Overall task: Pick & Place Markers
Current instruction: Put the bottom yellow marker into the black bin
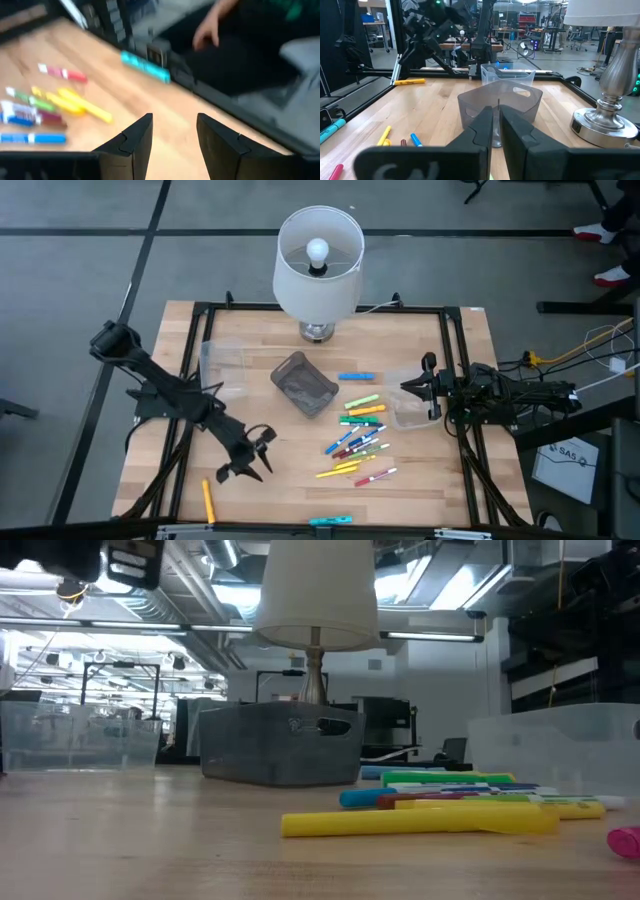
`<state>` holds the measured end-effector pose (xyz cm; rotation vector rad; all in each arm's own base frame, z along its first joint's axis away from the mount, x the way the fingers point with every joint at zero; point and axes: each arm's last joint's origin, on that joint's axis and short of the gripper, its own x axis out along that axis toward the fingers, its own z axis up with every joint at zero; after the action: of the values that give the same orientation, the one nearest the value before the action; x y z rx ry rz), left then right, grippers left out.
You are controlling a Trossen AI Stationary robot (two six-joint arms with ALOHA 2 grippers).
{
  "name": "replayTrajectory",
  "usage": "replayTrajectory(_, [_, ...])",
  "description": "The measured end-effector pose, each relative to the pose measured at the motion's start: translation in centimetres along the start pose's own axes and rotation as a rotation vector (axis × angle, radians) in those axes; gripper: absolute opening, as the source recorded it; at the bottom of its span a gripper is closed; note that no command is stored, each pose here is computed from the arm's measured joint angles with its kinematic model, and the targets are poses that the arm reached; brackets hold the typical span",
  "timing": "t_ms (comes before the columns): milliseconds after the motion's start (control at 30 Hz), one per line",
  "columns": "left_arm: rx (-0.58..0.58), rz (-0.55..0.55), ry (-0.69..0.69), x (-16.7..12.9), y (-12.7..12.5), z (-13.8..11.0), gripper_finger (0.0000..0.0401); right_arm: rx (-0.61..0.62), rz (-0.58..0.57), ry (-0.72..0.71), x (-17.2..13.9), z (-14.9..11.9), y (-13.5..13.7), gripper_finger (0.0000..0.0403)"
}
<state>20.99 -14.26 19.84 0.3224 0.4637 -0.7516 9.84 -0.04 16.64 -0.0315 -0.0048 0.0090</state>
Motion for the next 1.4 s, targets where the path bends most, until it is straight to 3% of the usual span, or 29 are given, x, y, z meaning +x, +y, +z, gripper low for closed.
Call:
replayTrajectory(200, [-0.044, -0.047, 0.169, -0.4, -1.3, 1.4, 0.0148, 0.000, 0.000, 0.000, 0.0, 0.0, 0.0, 0.0035])
replayTrajectory(400, [-0.175, -0.215, 0.165, -0.6, -3.8, 2.8, 0.0148, 0.000, 0.000, 0.000, 0.0, 0.0, 0.0, 0.0035])
replayTrajectory(667, [-0.205, -0.284, 0.182, -0.8, -6.3, 3.0, 0.0144, 0.000, 0.000, 0.000, 0.0, 0.0, 0.0, 0.0035])
replayTrajectory(900, [-0.330, -0.301, 0.214, -1.0, -8.1, 3.1, 0.0140, 0.000, 0.000, 0.000, 0.0, 0.0, 0.0, 0.0035])
replayTrajectory(1200, [-0.366, -0.258, 0.378, 0.6, -11.0, 1.1, 0.0128, 0.000, 0.000, 0.000, 0.0, 0.0, 0.0, 0.0035])
replayTrajectory(1400, [-0.348, -0.366, 0.507, 2.1, -12.8, -0.7, 0.0127, 0.000, 0.000, 0.000, 0.0, 0.0, 0.0, 0.0035])
